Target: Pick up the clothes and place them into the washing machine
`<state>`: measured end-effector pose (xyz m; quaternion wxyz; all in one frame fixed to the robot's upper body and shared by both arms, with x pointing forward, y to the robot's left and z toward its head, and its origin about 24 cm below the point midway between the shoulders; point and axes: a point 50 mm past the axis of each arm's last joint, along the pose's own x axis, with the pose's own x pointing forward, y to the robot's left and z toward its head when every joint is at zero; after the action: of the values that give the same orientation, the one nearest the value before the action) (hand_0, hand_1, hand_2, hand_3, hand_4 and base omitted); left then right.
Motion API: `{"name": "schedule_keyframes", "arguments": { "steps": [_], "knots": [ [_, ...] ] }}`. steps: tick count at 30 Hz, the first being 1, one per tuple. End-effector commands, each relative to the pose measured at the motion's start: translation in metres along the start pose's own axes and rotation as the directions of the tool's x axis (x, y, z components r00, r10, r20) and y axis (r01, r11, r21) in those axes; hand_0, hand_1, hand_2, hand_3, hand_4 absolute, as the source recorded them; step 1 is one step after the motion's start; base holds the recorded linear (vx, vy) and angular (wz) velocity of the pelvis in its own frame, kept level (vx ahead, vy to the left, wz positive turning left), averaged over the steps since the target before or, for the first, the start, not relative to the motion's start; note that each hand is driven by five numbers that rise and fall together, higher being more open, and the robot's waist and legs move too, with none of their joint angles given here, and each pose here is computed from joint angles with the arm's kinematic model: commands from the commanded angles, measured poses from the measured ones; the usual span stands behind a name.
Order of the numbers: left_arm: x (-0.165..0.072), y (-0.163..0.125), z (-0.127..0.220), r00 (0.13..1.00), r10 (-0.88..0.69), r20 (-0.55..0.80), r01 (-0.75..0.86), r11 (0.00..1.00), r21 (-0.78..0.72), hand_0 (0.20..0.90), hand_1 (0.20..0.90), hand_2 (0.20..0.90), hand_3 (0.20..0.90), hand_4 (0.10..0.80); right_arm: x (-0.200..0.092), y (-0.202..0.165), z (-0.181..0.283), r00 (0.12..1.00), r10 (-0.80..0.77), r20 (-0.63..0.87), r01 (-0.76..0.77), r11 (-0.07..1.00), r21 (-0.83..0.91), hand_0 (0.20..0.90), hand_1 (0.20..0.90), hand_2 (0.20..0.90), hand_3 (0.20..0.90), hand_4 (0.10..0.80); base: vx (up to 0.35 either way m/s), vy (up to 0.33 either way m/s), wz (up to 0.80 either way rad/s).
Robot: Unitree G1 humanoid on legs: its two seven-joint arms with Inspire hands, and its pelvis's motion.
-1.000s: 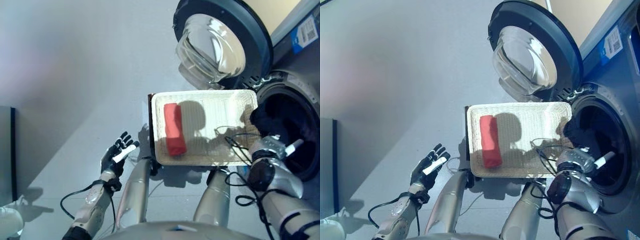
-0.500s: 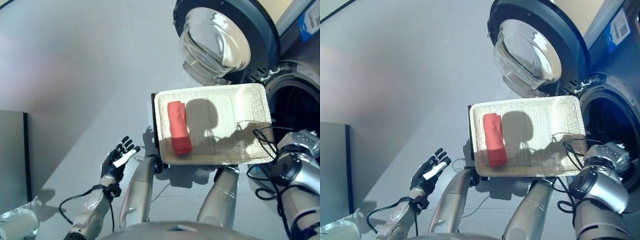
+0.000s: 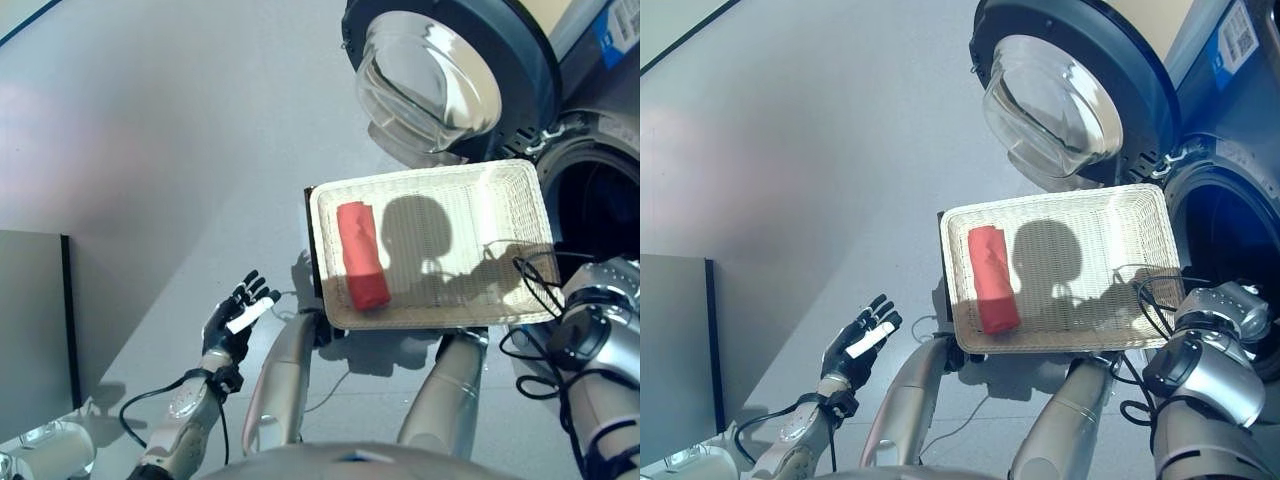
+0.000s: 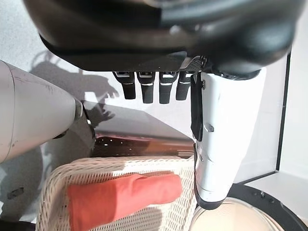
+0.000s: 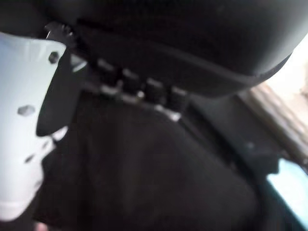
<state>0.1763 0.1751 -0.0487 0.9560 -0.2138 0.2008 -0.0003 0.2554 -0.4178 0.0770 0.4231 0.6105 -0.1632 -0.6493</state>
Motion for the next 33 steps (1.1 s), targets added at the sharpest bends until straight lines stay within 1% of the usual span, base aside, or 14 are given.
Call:
{"name": "schedule_keyframes", "arguments": {
  "steps": [1,4,8,13,14,17,18,23,26,29,30,32,33],
  "knots": [
    [-0.007,0.008,0.018,0.994,0.027,0.109,-0.025,0.999,-0.026,0.900,0.900,0.900,0.900,0.800,-0.002,0.023,0.030,0.981,0.105,0.162,-0.114,0.992,0.049,0.900,0.900,0.900,0.900,0.800,0.000,0.000,0.00],
    [-0.008,0.008,0.017,0.994,0.030,0.105,-0.027,0.999,-0.026,0.900,0.900,0.900,0.900,0.800,-0.001,0.024,0.030,0.981,0.100,0.164,-0.106,0.994,0.024,0.900,0.900,0.900,0.900,0.800,0.000,0.000,0.00],
    [-0.008,0.008,0.017,0.994,0.026,0.106,-0.024,0.999,-0.022,0.900,0.900,0.900,0.900,0.800,-0.003,0.026,0.025,0.979,0.138,0.148,-0.132,0.990,-0.047,0.900,0.900,0.900,0.900,0.800,0.000,0.000,0.00],
    [-0.007,0.005,0.016,0.994,0.000,0.109,0.002,1.000,-0.015,0.900,0.900,0.900,0.900,0.800,-0.006,0.027,0.014,0.968,0.228,0.106,-0.206,0.960,-0.189,0.900,0.900,0.900,0.900,0.800,0.001,-0.004,0.01],
    [-0.006,0.005,0.017,0.994,-0.003,0.111,0.005,1.000,-0.015,0.900,0.900,0.900,0.900,0.800,-0.003,0.020,0.010,0.971,0.217,0.097,-0.190,0.954,-0.233,0.900,0.900,0.900,0.900,0.800,0.010,-0.019,0.10],
    [-0.006,0.006,0.017,0.994,0.002,0.109,0.000,1.000,-0.017,0.900,0.900,0.900,0.900,0.800,-0.002,0.013,0.006,0.975,0.205,0.086,-0.176,0.949,-0.262,0.900,0.900,0.900,0.900,0.800,0.029,-0.020,0.10],
    [-0.006,0.008,0.017,0.993,0.014,0.114,-0.011,1.000,-0.027,0.900,0.900,0.900,0.900,0.800,0.000,0.002,-0.002,0.977,0.202,0.064,-0.170,0.928,-0.331,0.900,0.900,0.900,0.900,0.800,0.055,-0.022,0.04],
    [-0.006,0.012,0.019,0.991,0.033,0.128,-0.029,0.999,-0.028,0.900,0.900,0.900,0.900,0.800,0.000,-0.022,-0.020,0.977,0.212,-0.004,-0.191,0.873,-0.449,0.900,0.900,0.900,0.900,0.800,0.054,-0.034,0.00],
    [-0.007,0.015,0.019,0.991,0.038,0.131,-0.035,0.999,-0.018,0.900,0.900,0.900,0.900,0.800,0.001,-0.042,-0.031,0.974,0.223,-0.050,-0.213,0.806,-0.553,0.900,0.900,0.900,0.900,0.800,0.047,-0.035,0.10],
    [-0.007,0.016,0.020,0.990,0.042,0.134,-0.040,0.999,-0.015,0.900,0.900,0.900,0.900,0.800,0.002,-0.054,-0.036,0.973,0.217,-0.073,-0.218,0.776,-0.592,0.900,0.900,0.900,0.900,0.800,0.040,-0.032,0.13],
    [-0.007,0.017,0.020,0.989,0.047,0.140,-0.046,0.999,-0.012,0.900,0.900,0.900,0.900,0.800,0.002,-0.065,-0.040,0.970,0.222,-0.102,-0.235,0.734,-0.637,0.900,0.900,0.900,0.900,0.800,0.020,-0.039,0.10],
    [-0.008,0.018,0.021,0.988,0.050,0.148,-0.049,0.999,-0.008,0.900,0.900,0.900,0.900,0.800,0.001,-0.076,-0.045,0.964,0.231,-0.132,-0.258,0.687,-0.679,0.900,0.900,0.900,0.900,0.800,0.012,-0.024,0.03],
    [-0.008,0.019,0.021,0.988,0.051,0.147,-0.050,0.999,-0.008,0.900,0.900,0.900,0.900,0.800,0.001,-0.077,-0.045,0.964,0.230,-0.132,-0.257,0.687,-0.680,0.900,0.900,0.900,0.900,0.800,0.039,-0.046,0.02]
  ]
}}
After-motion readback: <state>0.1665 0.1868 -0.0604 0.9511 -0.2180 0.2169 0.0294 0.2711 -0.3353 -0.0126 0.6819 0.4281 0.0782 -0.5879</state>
